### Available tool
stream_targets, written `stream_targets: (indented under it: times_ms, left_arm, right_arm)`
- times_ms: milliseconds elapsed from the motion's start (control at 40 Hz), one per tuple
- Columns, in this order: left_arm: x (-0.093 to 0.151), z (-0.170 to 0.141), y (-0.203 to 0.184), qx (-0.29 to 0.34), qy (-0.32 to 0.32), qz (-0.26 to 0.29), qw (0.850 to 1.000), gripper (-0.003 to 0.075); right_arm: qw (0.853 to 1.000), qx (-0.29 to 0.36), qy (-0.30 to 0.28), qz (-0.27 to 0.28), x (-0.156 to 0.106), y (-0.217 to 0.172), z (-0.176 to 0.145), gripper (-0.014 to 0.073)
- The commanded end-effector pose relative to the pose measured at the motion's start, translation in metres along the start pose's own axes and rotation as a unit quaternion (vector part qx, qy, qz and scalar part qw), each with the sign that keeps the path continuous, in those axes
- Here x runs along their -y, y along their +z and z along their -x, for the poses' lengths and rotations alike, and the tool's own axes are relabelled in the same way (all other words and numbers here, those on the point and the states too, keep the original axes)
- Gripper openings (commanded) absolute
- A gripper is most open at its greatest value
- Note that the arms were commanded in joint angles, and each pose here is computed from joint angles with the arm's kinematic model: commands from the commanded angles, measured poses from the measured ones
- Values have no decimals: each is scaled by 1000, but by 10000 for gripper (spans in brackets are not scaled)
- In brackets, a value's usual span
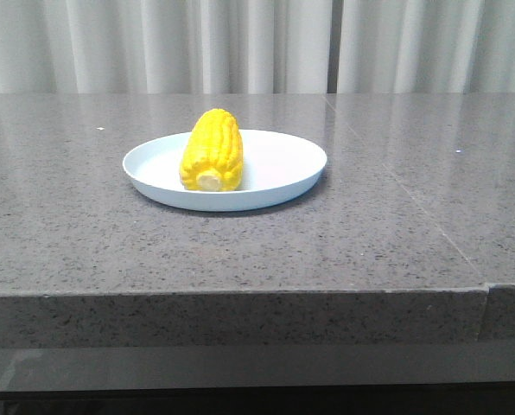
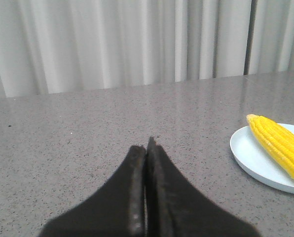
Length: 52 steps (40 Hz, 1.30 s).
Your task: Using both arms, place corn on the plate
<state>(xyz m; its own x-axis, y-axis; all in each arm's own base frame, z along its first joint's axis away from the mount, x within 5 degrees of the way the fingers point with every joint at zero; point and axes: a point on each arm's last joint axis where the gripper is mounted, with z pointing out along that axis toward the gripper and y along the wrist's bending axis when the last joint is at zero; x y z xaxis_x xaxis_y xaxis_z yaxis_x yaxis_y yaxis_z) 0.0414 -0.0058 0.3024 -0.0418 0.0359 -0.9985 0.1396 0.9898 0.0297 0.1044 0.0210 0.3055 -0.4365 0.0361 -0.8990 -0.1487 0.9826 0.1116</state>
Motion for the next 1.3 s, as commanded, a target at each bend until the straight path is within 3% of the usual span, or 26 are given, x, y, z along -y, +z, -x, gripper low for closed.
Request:
stream_targets:
  times_ms: [0,200,350,1275]
  left_arm:
    - [0,14,-1,44,2,2,999,-20]
    - [0,14,-1,44,2,2,999,-20]
    - [0,14,-1,44,2,2,999,-20]
    - [0,14,-1,44,2,2,999,-20]
  right_arm:
    - [997,81,-13,-2,2,-16,-2,-90]
    - [992,129,-13,3,4,-34,-25,-90]
    - [986,168,-14,7,4,-43,-25,-90]
    - [986,167,-14,7,4,-43,-25,-90]
